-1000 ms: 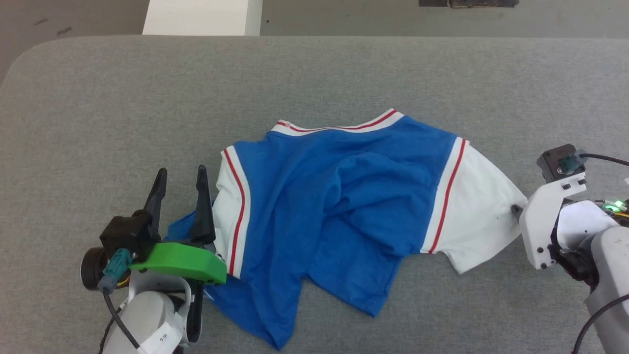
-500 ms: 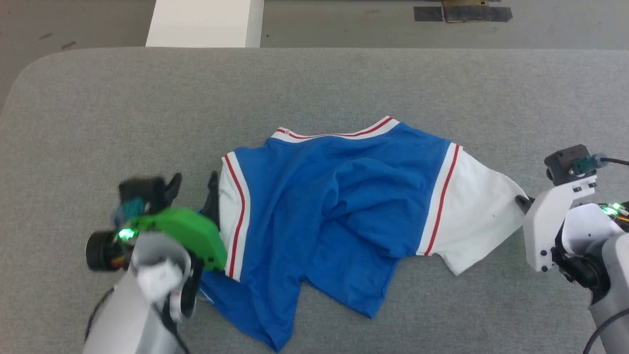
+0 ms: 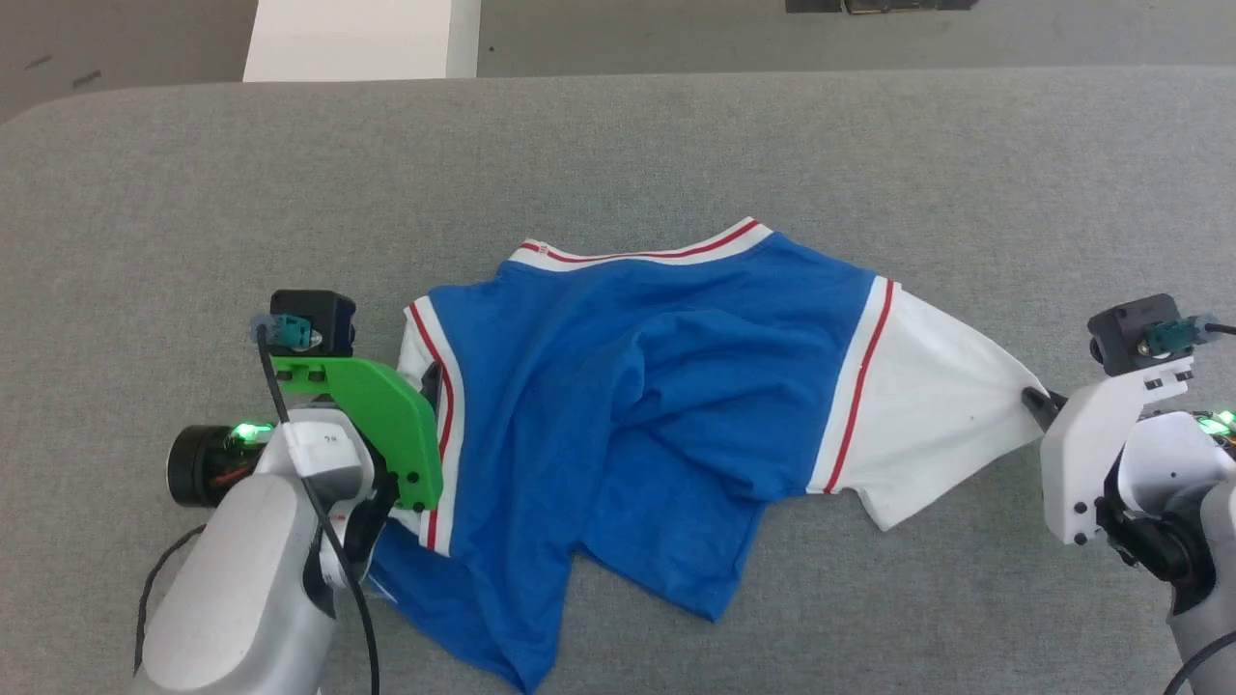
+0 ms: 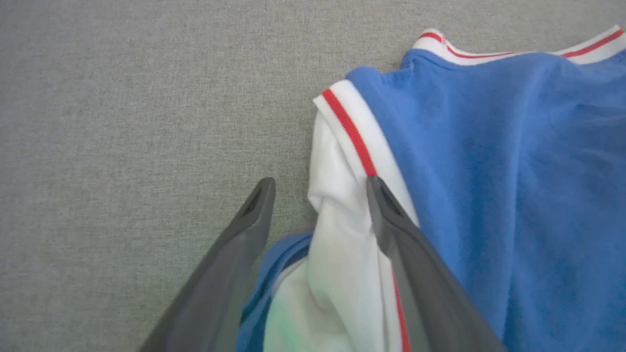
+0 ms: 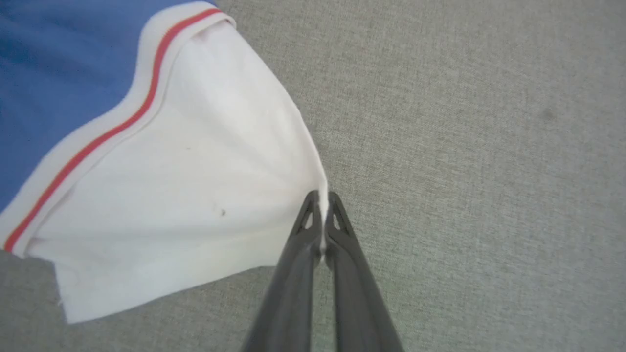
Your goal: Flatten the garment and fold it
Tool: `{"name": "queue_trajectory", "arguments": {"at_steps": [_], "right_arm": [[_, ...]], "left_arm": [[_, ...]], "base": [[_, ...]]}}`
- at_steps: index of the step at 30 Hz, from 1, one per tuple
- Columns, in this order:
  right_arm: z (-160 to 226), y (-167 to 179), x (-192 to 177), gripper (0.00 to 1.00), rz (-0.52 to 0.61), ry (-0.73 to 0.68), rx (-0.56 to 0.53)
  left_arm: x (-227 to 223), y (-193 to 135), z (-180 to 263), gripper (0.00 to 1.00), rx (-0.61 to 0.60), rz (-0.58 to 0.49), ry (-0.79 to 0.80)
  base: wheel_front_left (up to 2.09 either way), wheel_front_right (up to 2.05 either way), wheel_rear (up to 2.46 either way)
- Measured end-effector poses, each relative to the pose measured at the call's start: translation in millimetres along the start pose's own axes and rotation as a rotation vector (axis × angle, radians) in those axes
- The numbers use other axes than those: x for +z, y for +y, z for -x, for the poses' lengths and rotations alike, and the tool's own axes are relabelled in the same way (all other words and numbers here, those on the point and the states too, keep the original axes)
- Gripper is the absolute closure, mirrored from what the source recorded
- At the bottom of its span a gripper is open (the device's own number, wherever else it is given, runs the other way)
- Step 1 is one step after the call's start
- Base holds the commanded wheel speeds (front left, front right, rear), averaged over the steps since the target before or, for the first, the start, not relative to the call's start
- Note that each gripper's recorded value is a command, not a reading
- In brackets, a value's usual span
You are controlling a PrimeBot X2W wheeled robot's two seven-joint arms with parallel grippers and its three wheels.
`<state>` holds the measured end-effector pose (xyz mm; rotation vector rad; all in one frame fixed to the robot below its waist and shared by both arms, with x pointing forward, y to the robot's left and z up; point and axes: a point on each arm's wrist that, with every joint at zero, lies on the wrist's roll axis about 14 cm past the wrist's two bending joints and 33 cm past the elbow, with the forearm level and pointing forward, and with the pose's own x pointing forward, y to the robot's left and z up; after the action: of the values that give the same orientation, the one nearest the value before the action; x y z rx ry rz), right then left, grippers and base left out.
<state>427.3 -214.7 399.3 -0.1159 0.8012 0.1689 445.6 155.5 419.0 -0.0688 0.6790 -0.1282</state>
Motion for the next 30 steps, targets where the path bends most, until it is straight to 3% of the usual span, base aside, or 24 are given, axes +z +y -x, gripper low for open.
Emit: {"name": "queue_trajectory", "arguments": {"at_steps": [1, 2, 16, 22, 26, 30], "right_arm": [[0, -1, -1, 1.00, -0.003, 0.000, -0.003], [1, -2, -2, 1.00, -0.004, 0.001, -0.005], [4, -2, -1, 1.00, -0.018, -0.013, -0.013], [10, -5, 8, 1.00, -0.044, -0.063, -0.024], [23, -11, 35, 1.00, -0.073, -0.176, -0.034], [48, -17, 100, 1.00, -0.137, -0.381, -0.011]], "left_arm": [[-2, 1, -1, 0.64, 0.001, 0.006, 0.004], [-5, 1, -1, 1.00, 0.001, 0.012, 0.007], [-1, -5, 0, 1.00, -0.046, 0.091, -0.069], [41, 4, 14, 1.00, -0.019, 0.128, -0.260], [80, 6, 36, 1.00, -0.037, 0.173, -0.424], [125, 3, 58, 1.00, -0.081, 0.188, -0.557]], "base": [[0.00, 0.00, 0.00], [0.00, 0.00, 0.00], [0.00, 0.00, 0.00], [0.00, 0.00, 0.00], [0.00, 0.00, 0.00], [0.00, 0.00, 0.00]]}}
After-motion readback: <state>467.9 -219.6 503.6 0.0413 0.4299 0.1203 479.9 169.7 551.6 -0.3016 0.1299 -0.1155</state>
